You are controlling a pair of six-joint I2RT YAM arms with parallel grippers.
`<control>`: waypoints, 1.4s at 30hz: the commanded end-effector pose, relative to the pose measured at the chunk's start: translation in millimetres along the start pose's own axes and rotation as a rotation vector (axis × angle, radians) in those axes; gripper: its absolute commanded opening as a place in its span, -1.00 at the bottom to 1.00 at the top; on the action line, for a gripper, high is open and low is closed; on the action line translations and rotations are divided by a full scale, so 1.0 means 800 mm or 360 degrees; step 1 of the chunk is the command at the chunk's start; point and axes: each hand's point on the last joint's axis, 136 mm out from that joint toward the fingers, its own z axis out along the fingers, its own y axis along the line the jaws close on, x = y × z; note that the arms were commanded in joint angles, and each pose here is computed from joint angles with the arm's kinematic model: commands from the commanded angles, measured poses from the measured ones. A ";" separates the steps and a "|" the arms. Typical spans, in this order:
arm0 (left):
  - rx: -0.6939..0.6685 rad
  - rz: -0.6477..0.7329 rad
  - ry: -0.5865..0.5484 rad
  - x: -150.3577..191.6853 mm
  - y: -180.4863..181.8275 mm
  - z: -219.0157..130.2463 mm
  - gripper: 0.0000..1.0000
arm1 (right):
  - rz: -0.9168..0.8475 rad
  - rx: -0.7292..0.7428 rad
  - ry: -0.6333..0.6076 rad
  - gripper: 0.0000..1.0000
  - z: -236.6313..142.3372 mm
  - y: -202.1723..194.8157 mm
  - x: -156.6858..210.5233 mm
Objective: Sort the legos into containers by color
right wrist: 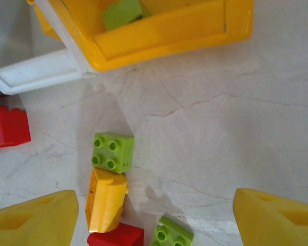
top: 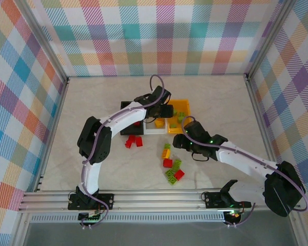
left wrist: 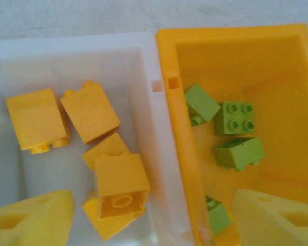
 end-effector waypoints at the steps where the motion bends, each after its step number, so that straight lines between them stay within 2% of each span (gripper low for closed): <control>1: 0.0183 -0.0062 -0.0125 -0.035 -0.025 -0.070 0.72 | -0.0011 -0.0039 0.0067 0.59 0.007 0.009 0.017; 5: 0.0343 -0.0064 -0.0236 -0.026 -0.041 -0.139 0.86 | -0.0083 -0.0070 0.0122 0.58 0.023 0.034 0.028; 6: 0.0366 -0.0070 -0.0250 -0.015 -0.039 -0.153 1.00 | -0.0100 -0.0067 0.0135 0.57 0.027 0.040 0.031; 11: 0.0303 -0.0109 -0.0280 0.054 0.006 -0.191 1.00 | -0.0108 -0.0036 0.0216 0.55 0.056 0.059 0.050; 15: 0.0176 -0.0233 -0.0284 0.112 0.070 -0.197 1.00 | -0.0081 0.0008 0.0272 0.48 0.078 0.064 0.064; 19: 0.0078 -0.0314 -0.0285 0.152 0.116 -0.202 1.00 | -0.0081 0.0032 0.0312 0.30 0.089 0.067 0.072; 25: -0.0035 -0.0358 -0.0246 0.194 0.157 -0.196 1.00 | -0.0090 0.0022 0.0323 -0.14 0.091 0.068 0.076; 32: -0.0066 -0.0359 -0.0307 0.197 0.173 -0.207 1.00 | -0.0151 -0.0065 0.0238 -0.40 0.072 0.081 0.060; 38: -0.0058 -0.0343 -0.0315 0.202 0.176 -0.210 1.00 | -0.0247 -0.0224 0.0075 -0.43 0.023 0.112 0.022; 42: -0.0036 -0.0357 -0.0278 0.211 0.175 -0.202 1.00 | -0.0251 -0.0257 -0.0006 -0.43 0.015 0.130 -0.029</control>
